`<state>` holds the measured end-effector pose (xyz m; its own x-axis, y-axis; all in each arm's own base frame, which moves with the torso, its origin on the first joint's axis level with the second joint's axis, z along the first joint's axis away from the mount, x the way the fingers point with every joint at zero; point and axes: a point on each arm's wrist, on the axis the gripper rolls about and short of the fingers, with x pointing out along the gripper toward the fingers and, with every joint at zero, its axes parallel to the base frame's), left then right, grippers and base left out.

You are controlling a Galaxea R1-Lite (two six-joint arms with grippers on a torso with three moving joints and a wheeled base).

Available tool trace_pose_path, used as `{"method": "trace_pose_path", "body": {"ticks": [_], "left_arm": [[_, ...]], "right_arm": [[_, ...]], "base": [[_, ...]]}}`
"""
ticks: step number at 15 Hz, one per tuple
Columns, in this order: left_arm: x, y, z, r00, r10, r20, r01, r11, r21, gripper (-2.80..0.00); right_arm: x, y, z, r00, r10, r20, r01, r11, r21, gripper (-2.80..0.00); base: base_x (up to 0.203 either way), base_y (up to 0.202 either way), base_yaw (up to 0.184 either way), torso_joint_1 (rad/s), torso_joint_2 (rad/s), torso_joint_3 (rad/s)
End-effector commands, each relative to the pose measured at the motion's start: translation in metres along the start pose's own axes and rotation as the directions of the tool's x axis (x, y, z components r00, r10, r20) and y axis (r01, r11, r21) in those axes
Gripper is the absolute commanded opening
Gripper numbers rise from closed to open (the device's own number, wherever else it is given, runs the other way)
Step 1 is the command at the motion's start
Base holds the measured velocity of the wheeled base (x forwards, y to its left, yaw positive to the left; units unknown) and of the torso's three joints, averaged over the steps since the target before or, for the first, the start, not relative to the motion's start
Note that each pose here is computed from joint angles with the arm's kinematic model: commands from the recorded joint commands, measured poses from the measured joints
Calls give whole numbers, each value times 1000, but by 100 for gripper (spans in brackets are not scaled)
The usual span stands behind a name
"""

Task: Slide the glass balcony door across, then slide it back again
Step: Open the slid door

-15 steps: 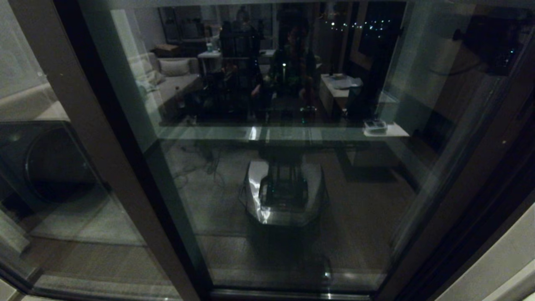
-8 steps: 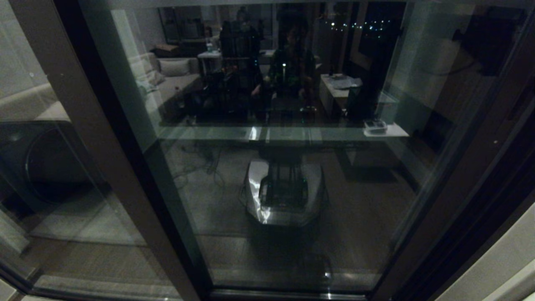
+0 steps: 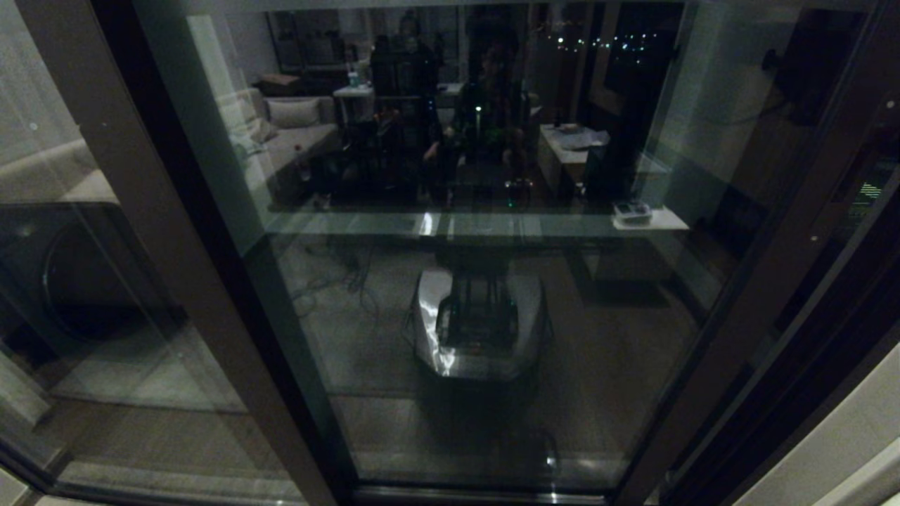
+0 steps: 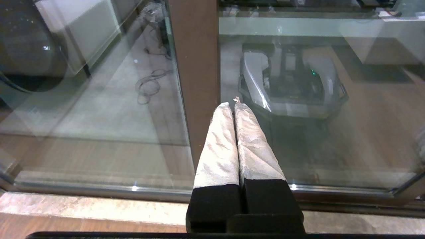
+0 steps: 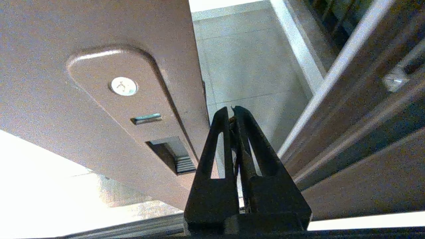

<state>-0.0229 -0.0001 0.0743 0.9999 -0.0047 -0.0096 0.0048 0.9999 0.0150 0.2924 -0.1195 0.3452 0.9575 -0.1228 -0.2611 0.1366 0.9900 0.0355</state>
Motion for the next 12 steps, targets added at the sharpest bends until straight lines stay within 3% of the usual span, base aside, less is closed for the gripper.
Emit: {"method": "trace_pose_path", "body": {"ticks": [1, 12], "left_arm": [[0, 0, 0, 1000, 0, -1, 0, 1000, 0, -280], [0, 0, 0, 1000, 1, -2, -1, 1000, 0, -280]], "right_arm": [[-4, 7, 0, 1000, 17, 2, -17, 1000, -6, -280], [-8, 30, -1, 997, 79, -3, -79, 997, -5, -280]], "base": [[0, 0, 0, 0, 0, 0], [0, 0, 0, 0, 0, 0]]}}
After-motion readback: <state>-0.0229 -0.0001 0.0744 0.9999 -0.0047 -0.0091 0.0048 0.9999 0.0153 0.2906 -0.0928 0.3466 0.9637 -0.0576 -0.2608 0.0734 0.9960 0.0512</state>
